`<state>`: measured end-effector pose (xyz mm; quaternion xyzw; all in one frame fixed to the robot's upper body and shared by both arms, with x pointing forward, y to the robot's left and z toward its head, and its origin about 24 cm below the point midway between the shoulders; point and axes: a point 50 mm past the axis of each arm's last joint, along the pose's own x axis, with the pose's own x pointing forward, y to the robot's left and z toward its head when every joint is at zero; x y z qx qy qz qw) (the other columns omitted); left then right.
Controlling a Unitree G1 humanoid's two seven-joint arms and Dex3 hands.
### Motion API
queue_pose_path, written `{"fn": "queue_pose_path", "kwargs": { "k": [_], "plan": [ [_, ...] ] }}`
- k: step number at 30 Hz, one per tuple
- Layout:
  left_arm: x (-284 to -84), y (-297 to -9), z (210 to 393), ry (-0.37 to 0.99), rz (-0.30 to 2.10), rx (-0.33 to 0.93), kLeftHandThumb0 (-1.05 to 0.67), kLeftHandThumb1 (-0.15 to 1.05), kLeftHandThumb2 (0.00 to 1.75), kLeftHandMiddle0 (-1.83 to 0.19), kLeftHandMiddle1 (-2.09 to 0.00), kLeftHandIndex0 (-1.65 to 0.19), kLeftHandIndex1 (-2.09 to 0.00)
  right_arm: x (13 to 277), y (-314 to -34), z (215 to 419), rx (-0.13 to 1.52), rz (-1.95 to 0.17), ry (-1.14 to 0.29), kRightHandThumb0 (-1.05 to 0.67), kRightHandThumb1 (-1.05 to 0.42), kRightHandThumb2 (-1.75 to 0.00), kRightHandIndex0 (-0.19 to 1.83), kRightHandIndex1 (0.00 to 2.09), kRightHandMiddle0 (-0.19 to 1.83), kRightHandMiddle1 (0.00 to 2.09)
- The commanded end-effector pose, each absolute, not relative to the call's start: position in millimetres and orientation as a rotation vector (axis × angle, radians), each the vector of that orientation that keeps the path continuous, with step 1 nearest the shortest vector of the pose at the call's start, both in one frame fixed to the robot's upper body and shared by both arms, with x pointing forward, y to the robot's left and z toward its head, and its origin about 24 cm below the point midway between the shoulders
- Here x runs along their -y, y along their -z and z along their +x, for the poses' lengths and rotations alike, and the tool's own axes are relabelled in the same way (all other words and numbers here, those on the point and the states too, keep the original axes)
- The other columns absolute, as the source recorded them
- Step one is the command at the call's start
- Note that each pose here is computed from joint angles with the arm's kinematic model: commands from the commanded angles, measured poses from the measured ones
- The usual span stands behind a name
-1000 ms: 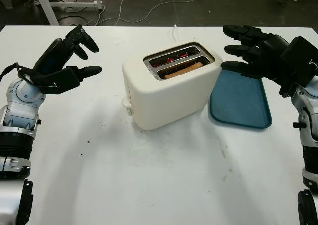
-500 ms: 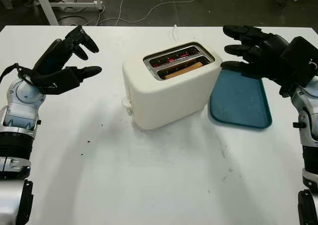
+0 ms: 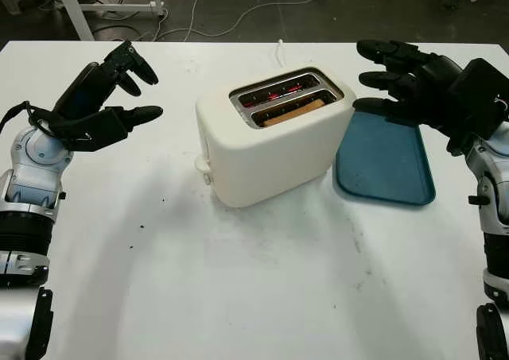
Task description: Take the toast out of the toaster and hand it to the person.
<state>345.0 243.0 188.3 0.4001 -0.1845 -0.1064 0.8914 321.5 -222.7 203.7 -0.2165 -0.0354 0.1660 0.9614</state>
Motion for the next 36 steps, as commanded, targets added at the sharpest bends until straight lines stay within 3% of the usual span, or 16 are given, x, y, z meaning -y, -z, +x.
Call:
{"fn": "queue_pose_path", "kwargs": {
  "k": [1,36],
  "plan": [
    [-245.8,-186.3,342.8,0.216,0.849,0.378,-1.05,0.92,0.33,-0.04,-1.75,0.0,-1.71,220.4,-204.3,321.3,0.075,-0.432,-0.334,-0.47,-0.83,0.0,0.0,0.59,0.27,0.04],
    [-249.2,-181.1,338.9,0.207,0.819,0.401,-1.05,0.92,0.35,0.0,-1.75,0.0,-1.62,222.8,-202.0,316.1,0.081,-0.449,-0.335,-0.45,-0.83,0.0,0.0,0.57,0.26,0.04]
  ]
}}
